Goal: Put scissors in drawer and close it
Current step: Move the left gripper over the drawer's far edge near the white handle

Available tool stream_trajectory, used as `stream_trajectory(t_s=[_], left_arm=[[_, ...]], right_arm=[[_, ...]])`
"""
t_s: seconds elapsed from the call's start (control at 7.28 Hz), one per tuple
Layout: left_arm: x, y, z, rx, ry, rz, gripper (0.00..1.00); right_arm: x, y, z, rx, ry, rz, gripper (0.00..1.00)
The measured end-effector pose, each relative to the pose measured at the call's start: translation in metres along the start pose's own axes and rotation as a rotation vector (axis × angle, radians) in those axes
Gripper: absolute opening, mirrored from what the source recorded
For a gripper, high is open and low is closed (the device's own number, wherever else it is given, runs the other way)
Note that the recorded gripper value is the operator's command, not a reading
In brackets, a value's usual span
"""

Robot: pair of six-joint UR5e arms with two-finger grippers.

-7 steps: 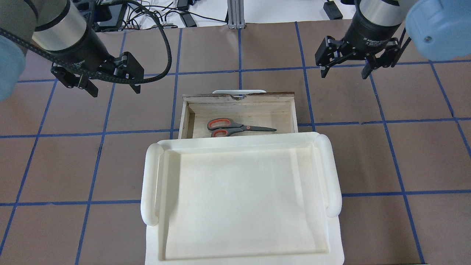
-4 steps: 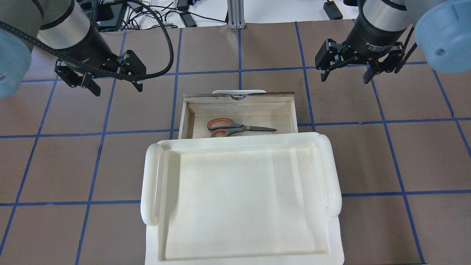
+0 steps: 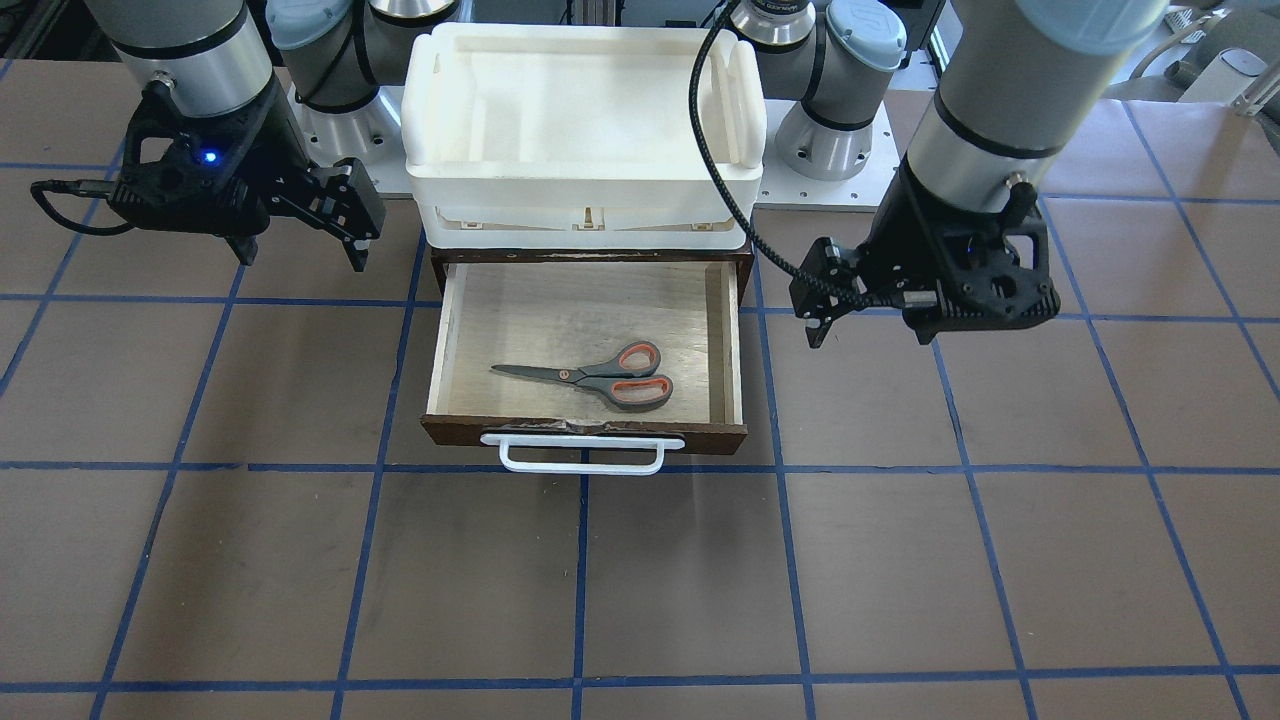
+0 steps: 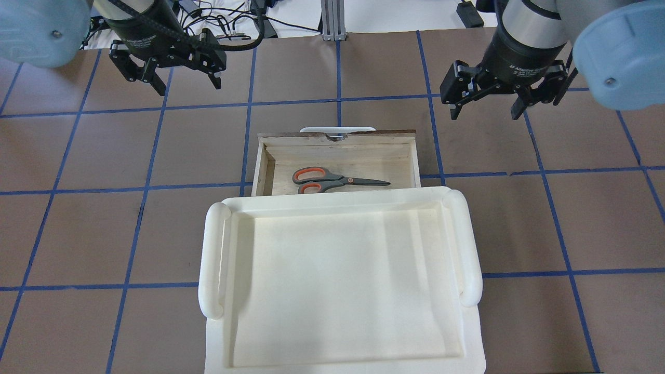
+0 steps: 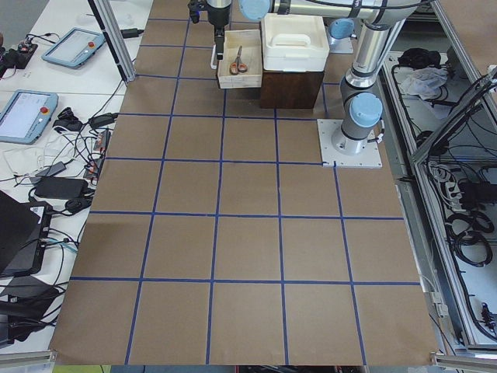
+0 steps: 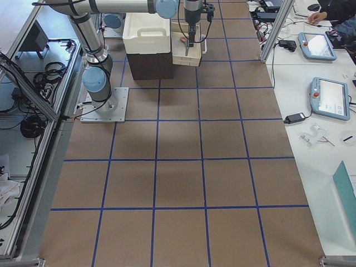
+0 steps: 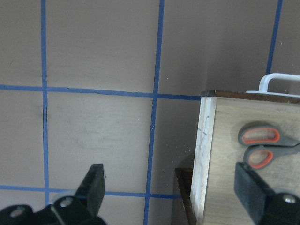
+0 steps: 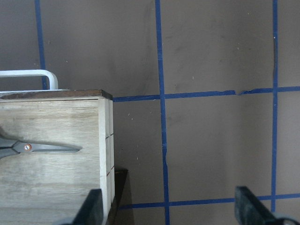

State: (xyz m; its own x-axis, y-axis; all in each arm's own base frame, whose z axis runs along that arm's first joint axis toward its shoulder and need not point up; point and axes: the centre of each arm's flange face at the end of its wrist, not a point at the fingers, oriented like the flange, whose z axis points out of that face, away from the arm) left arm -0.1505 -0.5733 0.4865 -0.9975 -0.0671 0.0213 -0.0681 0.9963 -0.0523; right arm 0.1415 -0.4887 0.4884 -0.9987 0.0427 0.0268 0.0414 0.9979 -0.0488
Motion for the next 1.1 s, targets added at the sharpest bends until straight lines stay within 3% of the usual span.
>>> stream_trajectory(t_s=[0.41, 0.69, 1.1], left_arm=[[0.056, -0.051, 0.065, 0.022, 0.011, -0.052, 1.0], [0.075, -0.078, 0.121, -0.045, -0.004, -0.076, 1.0], [0.103, -0.086, 0.141, -0.128, -0.032, -0.138, 1.0]], right_arm=[[0.001, -0.001, 0.0, 0.012, 0.035, -0.009, 1.0], [-0.001, 0.001, -0.001, 0.006, 0.016, -0.016, 1.0], [-0.005, 0.006, 0.002, -0.024, -0.015, -0.065, 1.0]])
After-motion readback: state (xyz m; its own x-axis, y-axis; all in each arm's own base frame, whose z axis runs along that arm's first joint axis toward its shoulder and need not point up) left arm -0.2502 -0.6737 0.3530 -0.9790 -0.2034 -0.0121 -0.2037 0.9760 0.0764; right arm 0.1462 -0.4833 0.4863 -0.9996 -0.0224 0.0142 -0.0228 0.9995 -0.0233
